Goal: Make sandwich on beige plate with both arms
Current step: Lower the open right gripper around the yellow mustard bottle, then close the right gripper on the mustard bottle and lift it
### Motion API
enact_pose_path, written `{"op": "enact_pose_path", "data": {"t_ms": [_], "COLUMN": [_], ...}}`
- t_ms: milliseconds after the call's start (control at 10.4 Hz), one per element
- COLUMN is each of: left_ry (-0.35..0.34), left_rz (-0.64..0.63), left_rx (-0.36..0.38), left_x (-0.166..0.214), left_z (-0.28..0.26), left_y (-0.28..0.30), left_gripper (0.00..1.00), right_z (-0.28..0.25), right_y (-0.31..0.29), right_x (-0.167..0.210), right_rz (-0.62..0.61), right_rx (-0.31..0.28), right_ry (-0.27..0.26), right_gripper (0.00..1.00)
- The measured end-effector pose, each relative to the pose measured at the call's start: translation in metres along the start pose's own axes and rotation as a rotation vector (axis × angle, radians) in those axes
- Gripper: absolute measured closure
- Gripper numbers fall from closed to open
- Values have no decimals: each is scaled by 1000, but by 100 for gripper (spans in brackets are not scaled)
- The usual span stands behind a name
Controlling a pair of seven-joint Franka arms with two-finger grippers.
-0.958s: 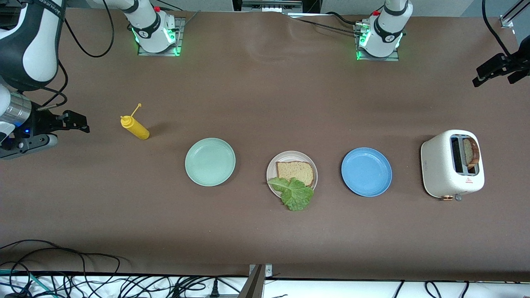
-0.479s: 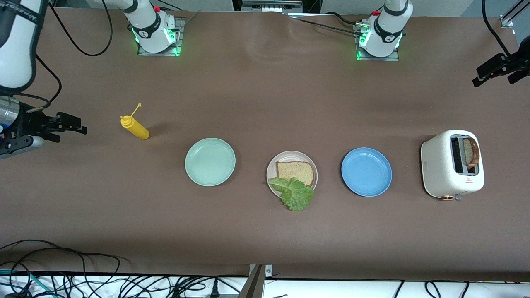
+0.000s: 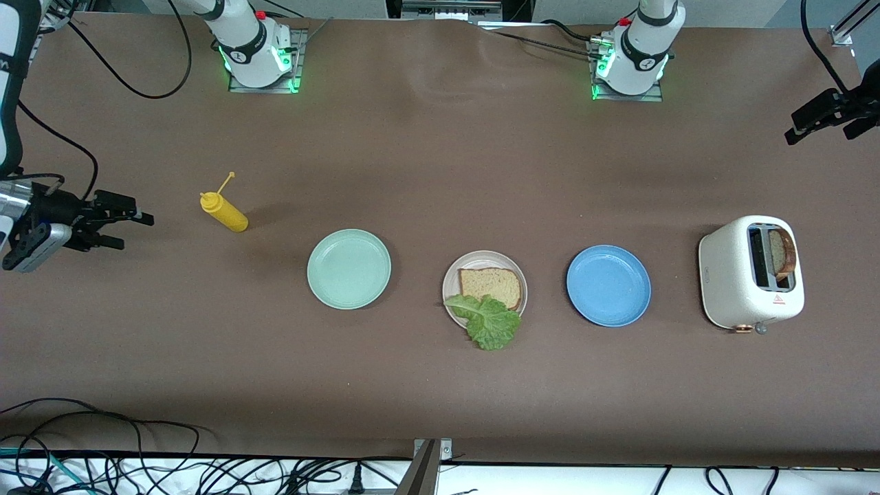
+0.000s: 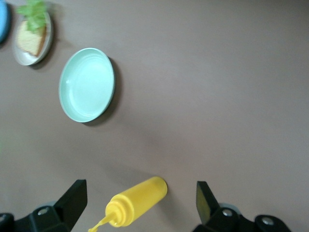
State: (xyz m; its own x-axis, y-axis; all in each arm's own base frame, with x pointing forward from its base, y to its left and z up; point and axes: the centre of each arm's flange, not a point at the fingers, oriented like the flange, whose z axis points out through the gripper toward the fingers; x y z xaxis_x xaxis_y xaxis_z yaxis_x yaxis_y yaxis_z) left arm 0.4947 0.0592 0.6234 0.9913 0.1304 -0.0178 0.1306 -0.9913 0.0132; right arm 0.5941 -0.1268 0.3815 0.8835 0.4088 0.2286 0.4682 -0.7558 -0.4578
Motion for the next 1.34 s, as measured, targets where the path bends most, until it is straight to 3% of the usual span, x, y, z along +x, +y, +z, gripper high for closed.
{"op": "enact_pose_path", "data": {"t_ms": [287, 575, 862, 1150, 1341], "left_ry": [-1, -1, -36, -45, -48], "left_rz": [10, 15, 6, 6, 8], "left_rx": [2, 3, 2, 2, 3], "left_x": [0, 0, -4, -5, -5], "left_z": [0, 0, 3, 4, 4], "left_y": [6, 8, 4, 3, 4], "left_gripper": [0, 0, 0, 0, 0], "right_z": [46, 74, 107, 133, 147], "right_y": [21, 40, 51, 59, 58], "right_x": [-38, -82, -125, -155, -168], "right_rz": [-248, -503, -684, -777, -793], "right_rx": [105, 130, 146, 137, 121], "right_ry": [116, 196, 314, 341, 390], "right_gripper": [0, 0, 0, 0, 0]}}
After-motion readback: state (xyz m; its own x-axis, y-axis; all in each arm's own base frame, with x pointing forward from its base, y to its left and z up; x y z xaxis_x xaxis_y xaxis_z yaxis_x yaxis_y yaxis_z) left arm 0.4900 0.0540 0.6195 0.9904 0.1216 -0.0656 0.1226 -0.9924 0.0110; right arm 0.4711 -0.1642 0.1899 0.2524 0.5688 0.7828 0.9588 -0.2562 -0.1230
